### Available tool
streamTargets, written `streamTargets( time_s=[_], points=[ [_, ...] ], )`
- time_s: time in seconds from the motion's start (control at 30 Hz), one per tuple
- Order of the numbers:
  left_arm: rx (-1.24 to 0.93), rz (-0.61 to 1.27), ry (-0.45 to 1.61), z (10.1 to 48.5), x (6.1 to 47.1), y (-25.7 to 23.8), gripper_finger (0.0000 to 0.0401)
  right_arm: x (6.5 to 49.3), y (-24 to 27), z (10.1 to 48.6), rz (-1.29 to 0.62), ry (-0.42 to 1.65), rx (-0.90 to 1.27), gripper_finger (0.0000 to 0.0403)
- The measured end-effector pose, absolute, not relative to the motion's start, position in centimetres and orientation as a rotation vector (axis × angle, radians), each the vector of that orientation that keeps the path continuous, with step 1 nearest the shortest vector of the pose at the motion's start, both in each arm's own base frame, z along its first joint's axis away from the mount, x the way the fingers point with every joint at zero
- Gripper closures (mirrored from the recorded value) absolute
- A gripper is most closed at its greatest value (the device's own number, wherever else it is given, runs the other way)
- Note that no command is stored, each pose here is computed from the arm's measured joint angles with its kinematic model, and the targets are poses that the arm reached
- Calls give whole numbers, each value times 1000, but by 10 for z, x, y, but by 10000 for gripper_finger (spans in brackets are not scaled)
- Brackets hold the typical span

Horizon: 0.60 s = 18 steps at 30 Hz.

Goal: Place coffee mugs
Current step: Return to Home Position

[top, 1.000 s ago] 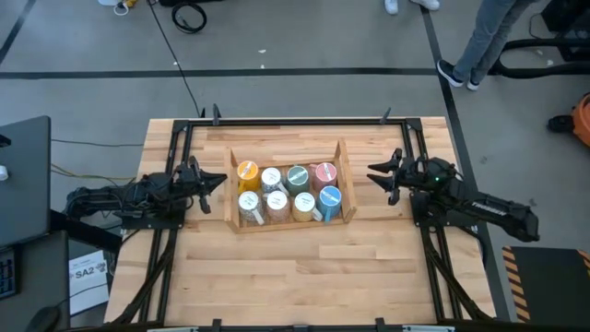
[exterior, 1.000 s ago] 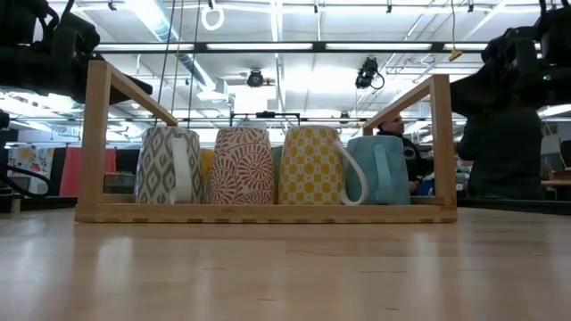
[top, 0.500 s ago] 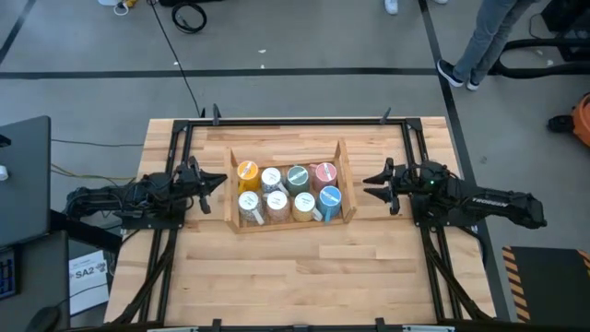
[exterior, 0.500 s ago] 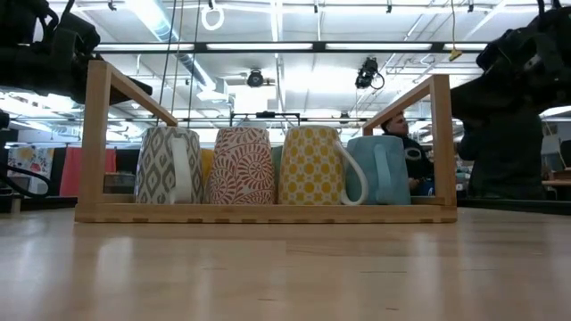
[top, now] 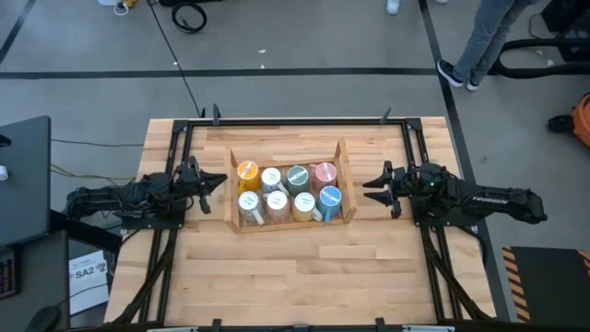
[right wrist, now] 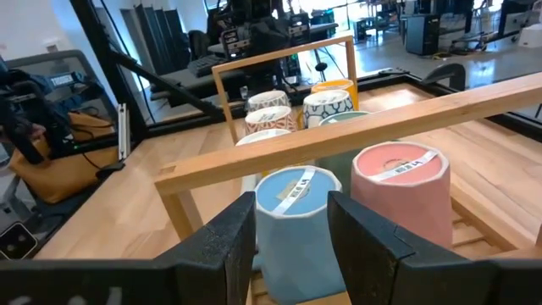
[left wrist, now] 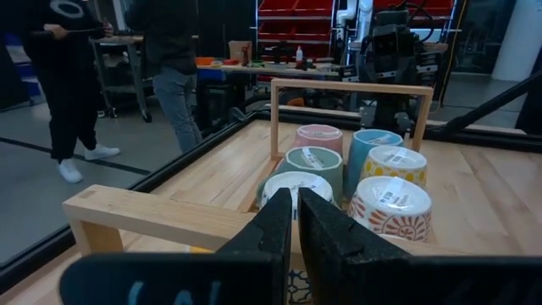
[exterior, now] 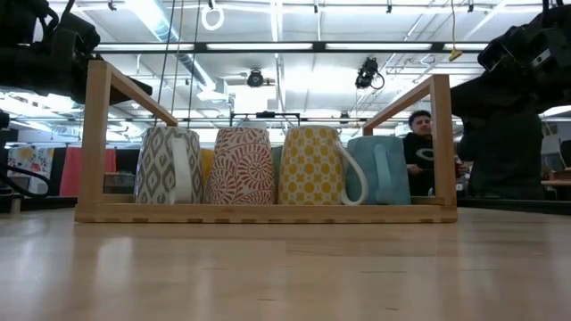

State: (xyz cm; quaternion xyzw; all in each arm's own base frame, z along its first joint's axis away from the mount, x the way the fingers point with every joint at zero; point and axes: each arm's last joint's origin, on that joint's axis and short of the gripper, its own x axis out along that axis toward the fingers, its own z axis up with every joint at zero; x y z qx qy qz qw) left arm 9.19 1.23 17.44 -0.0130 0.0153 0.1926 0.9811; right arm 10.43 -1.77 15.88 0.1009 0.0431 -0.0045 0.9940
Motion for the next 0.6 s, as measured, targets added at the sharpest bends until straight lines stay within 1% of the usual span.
streamTargets(
  time_s=[0.27, 0.6],
  points=[
    [-43, 387, -28, 178, 92, 12, 372, 104, -18, 159, -9, 86, 202, 249],
    [-45, 387, -40, 179, 92, 12, 372, 104, -18, 159, -9, 85, 201, 249]
  ],
)
